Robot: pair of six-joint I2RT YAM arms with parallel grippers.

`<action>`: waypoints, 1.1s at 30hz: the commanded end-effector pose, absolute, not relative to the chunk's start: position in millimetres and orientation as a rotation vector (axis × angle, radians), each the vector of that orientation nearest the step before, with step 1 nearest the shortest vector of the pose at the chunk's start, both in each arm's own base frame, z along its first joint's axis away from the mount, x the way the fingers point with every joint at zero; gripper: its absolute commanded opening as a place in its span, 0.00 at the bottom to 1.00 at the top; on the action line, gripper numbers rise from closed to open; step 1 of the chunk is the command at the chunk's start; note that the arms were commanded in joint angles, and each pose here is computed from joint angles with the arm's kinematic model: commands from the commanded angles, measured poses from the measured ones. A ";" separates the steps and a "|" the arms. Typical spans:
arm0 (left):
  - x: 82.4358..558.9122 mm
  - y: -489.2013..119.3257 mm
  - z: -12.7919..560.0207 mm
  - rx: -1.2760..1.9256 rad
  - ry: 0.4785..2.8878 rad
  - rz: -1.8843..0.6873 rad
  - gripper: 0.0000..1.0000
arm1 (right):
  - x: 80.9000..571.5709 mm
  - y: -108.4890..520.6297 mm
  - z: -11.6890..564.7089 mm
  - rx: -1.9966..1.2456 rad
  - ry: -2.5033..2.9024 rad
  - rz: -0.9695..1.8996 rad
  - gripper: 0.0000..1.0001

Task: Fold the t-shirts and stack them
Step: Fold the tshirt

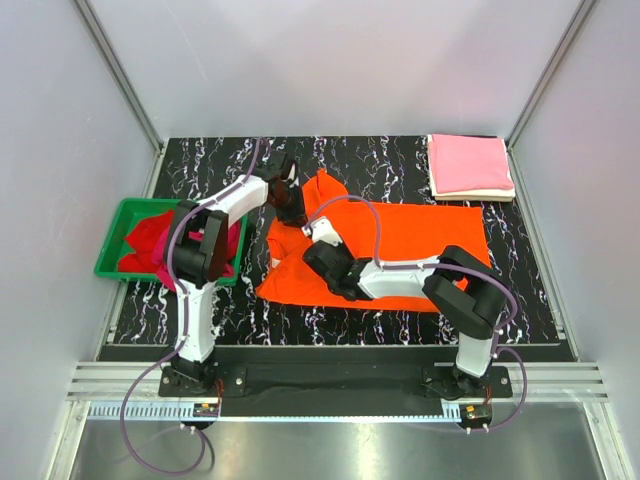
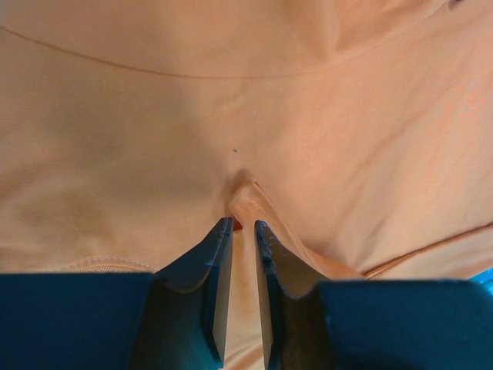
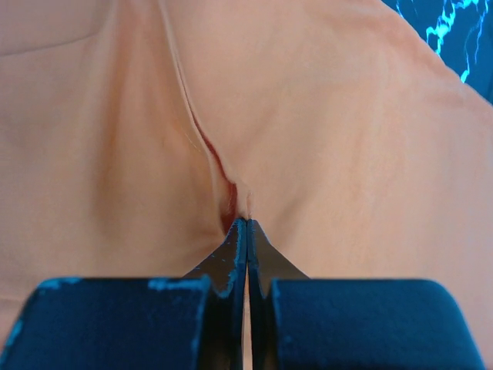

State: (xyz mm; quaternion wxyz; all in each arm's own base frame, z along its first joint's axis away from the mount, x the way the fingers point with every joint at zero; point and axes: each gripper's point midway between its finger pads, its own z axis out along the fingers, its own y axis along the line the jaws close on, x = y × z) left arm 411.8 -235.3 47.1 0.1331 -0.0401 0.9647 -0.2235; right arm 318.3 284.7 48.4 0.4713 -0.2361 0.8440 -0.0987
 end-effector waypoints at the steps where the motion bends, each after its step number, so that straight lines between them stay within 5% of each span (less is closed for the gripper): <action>1: 426.7 -237.9 57.1 -0.087 2.747 -0.632 0.23 | 329.3 273.3 50.0 -0.419 2.071 -0.264 0.03; 7: 425.5 -211.5 72.5 -0.132 2.721 -0.450 0.31 | 332.1 241.7 44.1 -0.271 2.154 -0.299 0.09; 12: 408.8 -194.9 74.0 -0.172 2.734 -0.363 0.36 | 322.4 230.0 58.7 -0.150 2.212 -0.234 0.34; 25: 326.2 -186.3 105.3 -0.110 2.702 -0.355 0.38 | 313.8 256.0 106.6 0.075 2.327 0.310 0.08; 33: 258.5 -216.4 73.2 -0.098 2.757 -0.603 0.38 | 332.4 219.2 127.4 0.283 2.316 0.450 0.07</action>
